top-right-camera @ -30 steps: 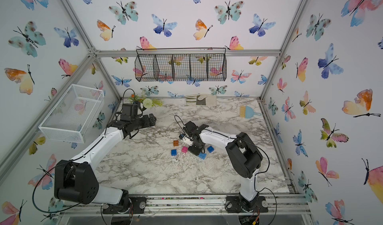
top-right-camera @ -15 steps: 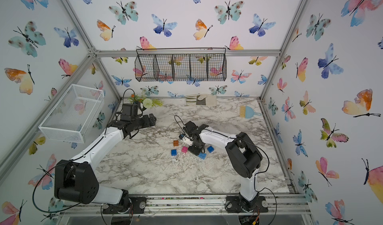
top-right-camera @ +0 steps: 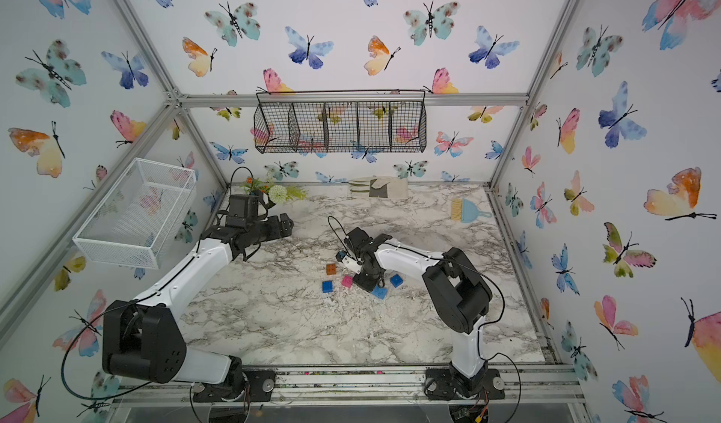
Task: Assemble the letter y with lego
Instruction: Assemble the lego brick with the lego brick.
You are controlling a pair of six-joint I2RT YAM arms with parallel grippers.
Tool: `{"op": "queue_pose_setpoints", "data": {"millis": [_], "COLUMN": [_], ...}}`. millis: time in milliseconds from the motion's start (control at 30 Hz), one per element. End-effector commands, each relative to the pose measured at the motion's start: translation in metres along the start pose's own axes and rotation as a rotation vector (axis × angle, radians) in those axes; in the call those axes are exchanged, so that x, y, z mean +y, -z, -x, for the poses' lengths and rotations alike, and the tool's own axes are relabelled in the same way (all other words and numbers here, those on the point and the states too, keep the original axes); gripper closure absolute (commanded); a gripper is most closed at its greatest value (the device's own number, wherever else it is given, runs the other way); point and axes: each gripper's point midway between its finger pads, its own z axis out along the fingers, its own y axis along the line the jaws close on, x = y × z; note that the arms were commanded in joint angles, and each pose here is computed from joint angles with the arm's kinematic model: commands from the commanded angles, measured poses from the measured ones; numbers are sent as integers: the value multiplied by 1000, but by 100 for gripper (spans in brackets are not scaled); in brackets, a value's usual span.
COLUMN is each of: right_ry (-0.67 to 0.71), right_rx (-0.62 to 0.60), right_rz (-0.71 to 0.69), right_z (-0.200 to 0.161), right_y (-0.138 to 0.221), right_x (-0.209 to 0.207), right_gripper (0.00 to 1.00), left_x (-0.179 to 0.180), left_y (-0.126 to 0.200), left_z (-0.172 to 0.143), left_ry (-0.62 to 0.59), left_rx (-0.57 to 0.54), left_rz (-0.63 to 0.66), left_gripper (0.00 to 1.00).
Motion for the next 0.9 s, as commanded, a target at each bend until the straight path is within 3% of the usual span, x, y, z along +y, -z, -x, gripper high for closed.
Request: {"op": "queue_pose_setpoints", "data": {"millis": [0, 167, 467, 733, 867], "right_ry": [-4, -17, -62, -88, -91], "right_rx": [160, 102, -67, -67, -83], "right_rz": [44, 39, -54, -109, -96], "right_z": [-45, -37, 19, 25, 23], "right_y": [-41, -34, -11, -17, -14], "right_x": [13, 13, -20, -40, -38], "right_gripper": [98, 98, 98, 98, 84], "left_x": [-2, -1, 0, 0, 0], "left_y": [1, 0, -2, -2, -1], "left_z": [7, 6, 6, 5, 6], "left_ry": [7, 8, 12, 13, 14], "left_rx": [-7, -3, 0, 1, -1], "left_rz": [-8, -7, -7, -8, -8], "left_gripper": [6, 6, 6, 6, 6]}}
